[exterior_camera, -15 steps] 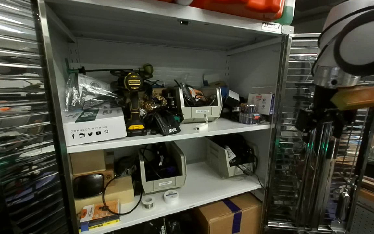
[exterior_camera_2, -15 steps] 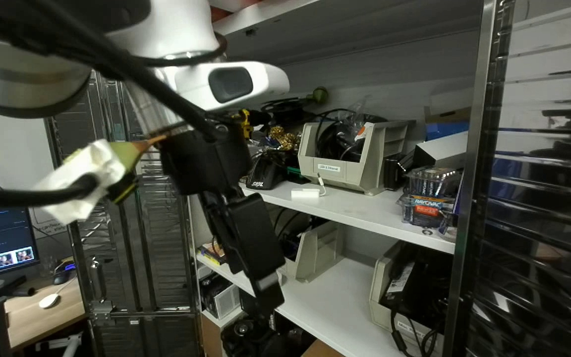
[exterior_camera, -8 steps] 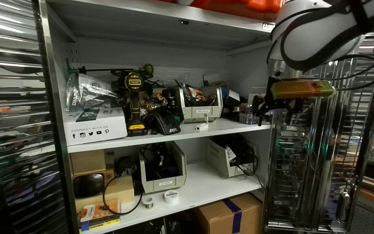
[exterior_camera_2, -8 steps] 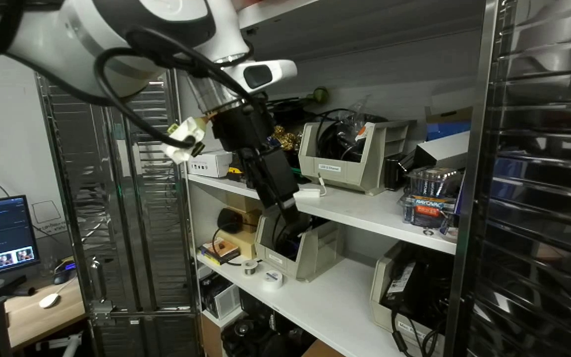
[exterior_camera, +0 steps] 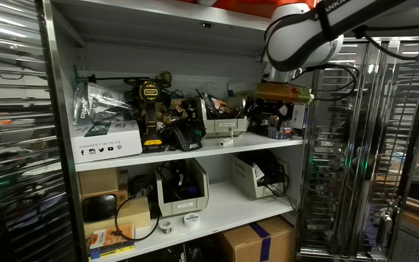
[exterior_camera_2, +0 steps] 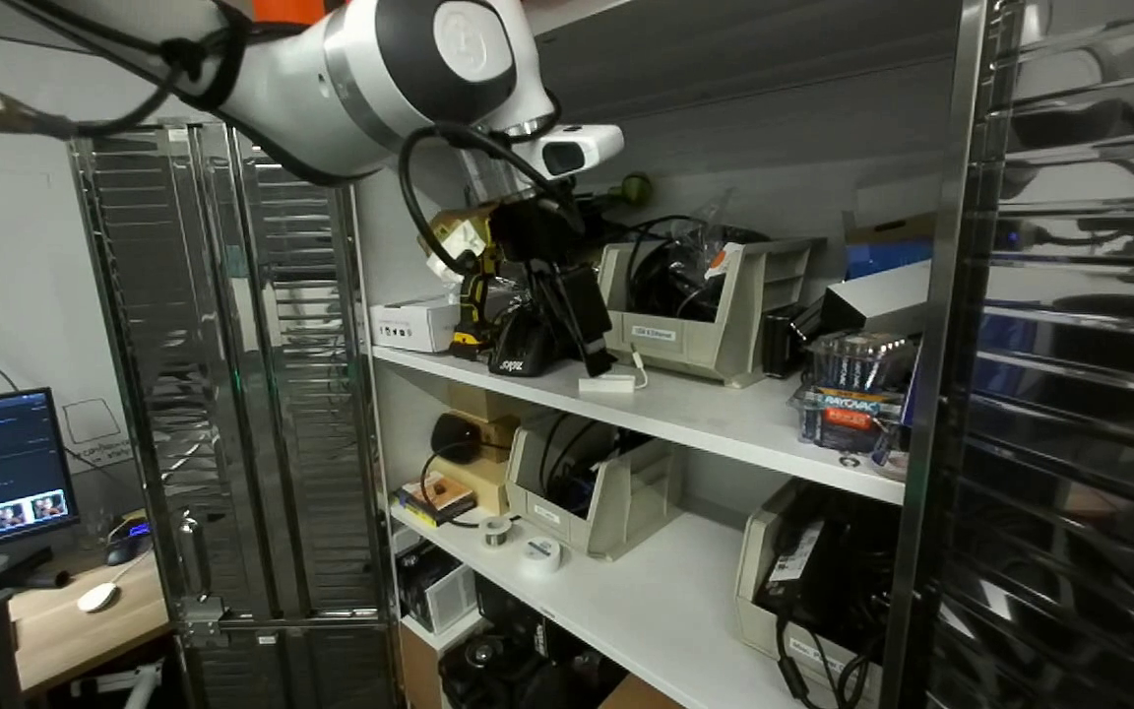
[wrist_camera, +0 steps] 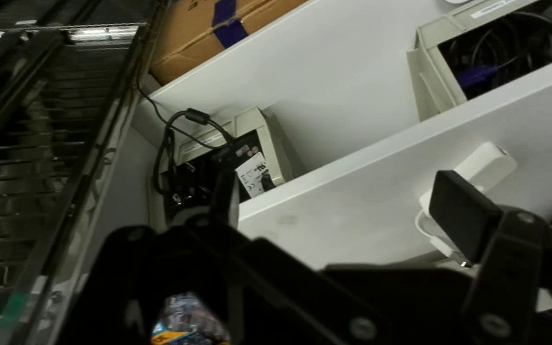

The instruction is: Pick the white object and put it in the box

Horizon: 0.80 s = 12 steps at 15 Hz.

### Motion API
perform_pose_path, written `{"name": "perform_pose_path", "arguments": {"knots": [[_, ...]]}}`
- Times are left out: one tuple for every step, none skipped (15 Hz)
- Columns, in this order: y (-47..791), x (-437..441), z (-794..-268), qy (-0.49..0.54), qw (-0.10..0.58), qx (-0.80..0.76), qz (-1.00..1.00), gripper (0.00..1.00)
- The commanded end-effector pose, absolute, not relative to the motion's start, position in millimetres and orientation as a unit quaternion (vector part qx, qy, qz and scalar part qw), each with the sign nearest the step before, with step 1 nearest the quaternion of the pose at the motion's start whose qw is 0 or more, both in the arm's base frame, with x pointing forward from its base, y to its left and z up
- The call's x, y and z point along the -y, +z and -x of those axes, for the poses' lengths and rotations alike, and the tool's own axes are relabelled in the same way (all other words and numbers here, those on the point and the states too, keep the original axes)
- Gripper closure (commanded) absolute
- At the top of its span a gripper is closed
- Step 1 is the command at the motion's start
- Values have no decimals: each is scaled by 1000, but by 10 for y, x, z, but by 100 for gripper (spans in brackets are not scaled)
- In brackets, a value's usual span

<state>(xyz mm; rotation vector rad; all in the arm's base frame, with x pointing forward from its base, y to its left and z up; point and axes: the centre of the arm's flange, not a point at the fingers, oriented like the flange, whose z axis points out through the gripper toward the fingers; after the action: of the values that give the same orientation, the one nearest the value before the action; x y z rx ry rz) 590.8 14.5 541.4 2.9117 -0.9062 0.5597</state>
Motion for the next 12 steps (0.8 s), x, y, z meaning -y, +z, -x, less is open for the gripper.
{"name": "perform_pose_path", "arguments": {"knots": [[5588, -391, -6437, 183, 10, 281, -942, 0], [5402, -301, -6121, 181, 13, 284, -941, 0], [5405, -359, -6202, 182, 11, 280, -942, 0], [5405, -390, -6254, 182, 10, 278, -943, 0], [5405, -402, -6282, 181, 10, 278, -943, 0], [5411, -403, -6292, 181, 10, 278, -943, 0], [5419, -397, -6293, 181, 10, 279, -943, 0], [5427, -387, -6295, 181, 10, 279, -943, 0], [5433, -377, -6296, 182, 10, 280, -943, 0], [5437, -371, -6297, 182, 10, 281, -942, 0], [5391, -322, -6298, 183, -8, 294, -938, 0], [5361, -300, -6325, 180, -21, 302, -936, 0]]}}
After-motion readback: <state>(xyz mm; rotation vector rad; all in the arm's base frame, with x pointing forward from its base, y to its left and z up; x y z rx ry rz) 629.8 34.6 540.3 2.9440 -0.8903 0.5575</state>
